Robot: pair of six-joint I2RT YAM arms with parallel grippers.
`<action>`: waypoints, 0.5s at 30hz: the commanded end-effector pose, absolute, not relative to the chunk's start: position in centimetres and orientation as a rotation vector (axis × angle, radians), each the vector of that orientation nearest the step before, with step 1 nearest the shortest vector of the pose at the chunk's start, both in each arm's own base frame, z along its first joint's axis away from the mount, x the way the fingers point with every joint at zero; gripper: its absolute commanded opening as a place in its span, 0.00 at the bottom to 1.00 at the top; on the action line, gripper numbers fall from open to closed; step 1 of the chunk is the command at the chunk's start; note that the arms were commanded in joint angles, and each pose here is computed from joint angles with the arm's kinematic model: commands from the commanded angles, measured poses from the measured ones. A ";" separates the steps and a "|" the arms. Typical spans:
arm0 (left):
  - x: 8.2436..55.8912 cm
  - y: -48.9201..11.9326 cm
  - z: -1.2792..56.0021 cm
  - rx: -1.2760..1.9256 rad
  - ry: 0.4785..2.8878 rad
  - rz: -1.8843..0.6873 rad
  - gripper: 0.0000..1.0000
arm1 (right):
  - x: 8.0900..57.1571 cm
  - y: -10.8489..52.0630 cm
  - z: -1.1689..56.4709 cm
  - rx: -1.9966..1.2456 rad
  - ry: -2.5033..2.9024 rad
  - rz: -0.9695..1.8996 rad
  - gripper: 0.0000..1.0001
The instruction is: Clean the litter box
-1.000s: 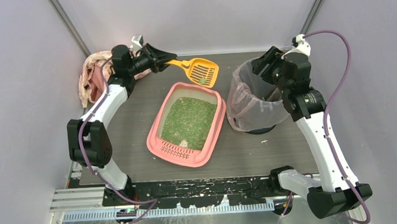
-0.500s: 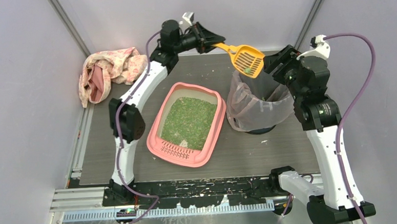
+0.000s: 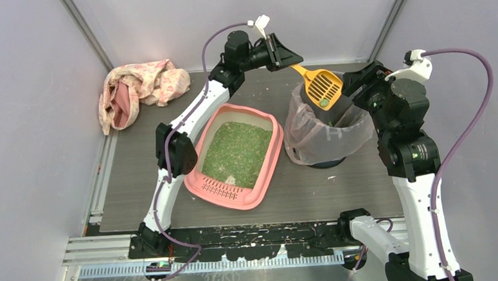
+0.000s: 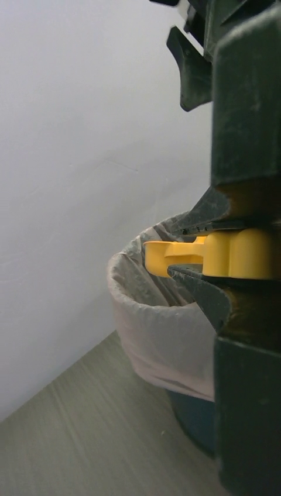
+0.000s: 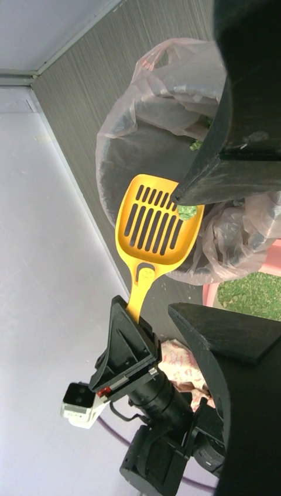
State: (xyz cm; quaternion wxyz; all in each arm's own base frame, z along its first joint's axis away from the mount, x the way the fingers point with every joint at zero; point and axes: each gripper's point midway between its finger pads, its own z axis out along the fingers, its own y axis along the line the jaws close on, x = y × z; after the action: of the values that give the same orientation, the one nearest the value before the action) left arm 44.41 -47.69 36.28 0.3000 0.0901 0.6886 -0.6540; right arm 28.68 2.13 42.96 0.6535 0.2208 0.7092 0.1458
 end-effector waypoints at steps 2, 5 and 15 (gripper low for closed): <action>41.9 -48.0 43.7 0.585 1.390 -1.640 0.00 | 28.3 1.5 44.5 0.485 1.561 0.302 0.67; 40.0 -48.1 46.1 0.696 1.266 -1.626 0.00 | 28.5 1.3 43.8 0.480 1.585 0.275 0.67; 36.7 -47.7 45.5 1.013 1.171 -1.420 0.00 | 28.3 1.3 42.8 0.428 1.662 0.212 0.67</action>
State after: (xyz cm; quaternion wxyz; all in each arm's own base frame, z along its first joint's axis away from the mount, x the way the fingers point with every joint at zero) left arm 39.14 -48.92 43.39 0.4528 0.3388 0.5300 -0.6319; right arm 28.65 1.66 41.38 0.6382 0.2022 0.7349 0.1085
